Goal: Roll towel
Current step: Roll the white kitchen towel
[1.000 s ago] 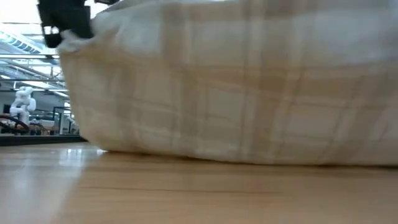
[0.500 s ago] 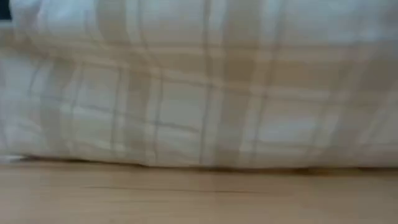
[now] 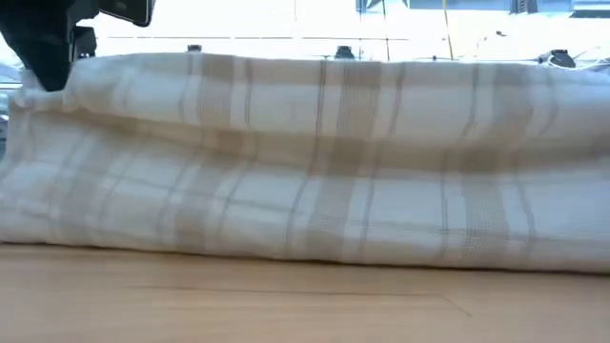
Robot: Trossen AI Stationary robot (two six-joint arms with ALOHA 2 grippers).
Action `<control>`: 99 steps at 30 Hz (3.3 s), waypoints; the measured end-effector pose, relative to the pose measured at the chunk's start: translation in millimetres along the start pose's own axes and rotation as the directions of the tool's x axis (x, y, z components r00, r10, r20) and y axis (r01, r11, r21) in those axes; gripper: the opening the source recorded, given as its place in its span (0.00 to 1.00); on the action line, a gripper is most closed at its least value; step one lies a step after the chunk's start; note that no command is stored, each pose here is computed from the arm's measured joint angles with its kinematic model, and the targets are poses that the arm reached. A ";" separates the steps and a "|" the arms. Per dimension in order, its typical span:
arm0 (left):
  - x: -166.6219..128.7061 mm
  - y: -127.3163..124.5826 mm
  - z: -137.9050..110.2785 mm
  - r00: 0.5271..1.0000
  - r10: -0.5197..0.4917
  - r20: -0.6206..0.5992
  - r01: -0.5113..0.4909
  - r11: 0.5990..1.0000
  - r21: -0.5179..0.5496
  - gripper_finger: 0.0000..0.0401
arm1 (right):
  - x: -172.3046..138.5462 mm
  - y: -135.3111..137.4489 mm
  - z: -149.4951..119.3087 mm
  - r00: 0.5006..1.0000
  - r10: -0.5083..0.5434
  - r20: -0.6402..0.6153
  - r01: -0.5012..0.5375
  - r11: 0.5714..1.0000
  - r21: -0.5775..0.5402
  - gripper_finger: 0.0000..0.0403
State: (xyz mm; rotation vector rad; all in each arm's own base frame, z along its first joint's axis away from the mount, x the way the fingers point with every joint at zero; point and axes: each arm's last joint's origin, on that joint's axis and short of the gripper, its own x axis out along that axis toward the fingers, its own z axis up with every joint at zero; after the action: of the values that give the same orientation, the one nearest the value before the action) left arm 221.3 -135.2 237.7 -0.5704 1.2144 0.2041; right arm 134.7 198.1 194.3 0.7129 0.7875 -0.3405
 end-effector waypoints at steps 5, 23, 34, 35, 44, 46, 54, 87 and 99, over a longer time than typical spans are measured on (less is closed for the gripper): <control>-0.2 -2.6 -0.4 0.999 -0.040 -0.026 0.041 0.999 0.005 0.05 | 3.5 -3.1 6.7 0.998 -0.040 0.040 0.041 0.999 -0.035 0.00; -8.3 -24.8 0.9 0.943 -0.331 -0.023 0.329 0.942 -0.064 0.05 | -6.8 7.9 4.1 0.995 0.090 -0.033 -0.092 0.993 -0.071 0.00; -8.3 -20.0 -13.6 0.982 -0.187 -0.013 0.186 0.982 -0.034 0.05 | -9.5 -5.2 2.0 0.997 0.014 0.069 -0.007 0.994 -0.111 0.00; -6.8 -15.5 -12.9 0.989 -0.149 -0.013 0.149 0.989 -0.025 0.05 | -7.0 -9.7 2.9 0.996 -0.008 0.090 0.017 0.995 -0.099 0.00; 12.3 12.0 -5.1 0.999 -0.025 -0.031 0.023 0.997 -0.072 0.05 | 13.3 -27.2 15.9 0.982 -0.050 0.181 0.052 0.999 -0.008 0.00; 12.9 14.7 -4.2 0.999 -0.005 -0.038 0.002 0.995 -0.103 0.05 | 17.6 -28.2 23.9 0.971 -0.075 0.226 0.079 0.997 -0.009 0.00; 12.5 12.8 -10.5 0.998 -0.005 -0.066 -0.009 0.978 -0.208 0.05 | 34.6 -33.7 53.4 0.950 -0.181 0.255 0.189 0.982 -0.009 0.00; 9.4 -10.5 -29.0 0.982 -0.162 -0.094 0.119 0.928 -0.354 0.05 | 72.6 -50.0 93.6 0.910 -0.349 0.223 0.361 0.932 -0.015 0.00; 9.7 -7.5 -27.8 0.985 -0.138 -0.100 0.094 0.928 -0.360 0.05 | 79.6 -47.2 90.8 0.932 -0.322 0.165 0.322 0.946 0.027 0.00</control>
State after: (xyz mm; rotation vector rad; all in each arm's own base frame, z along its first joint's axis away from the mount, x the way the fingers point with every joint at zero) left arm 205.0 -157.3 224.7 -0.9800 1.2675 0.2939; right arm 210.6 99.3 158.4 0.5446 0.7438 -0.6897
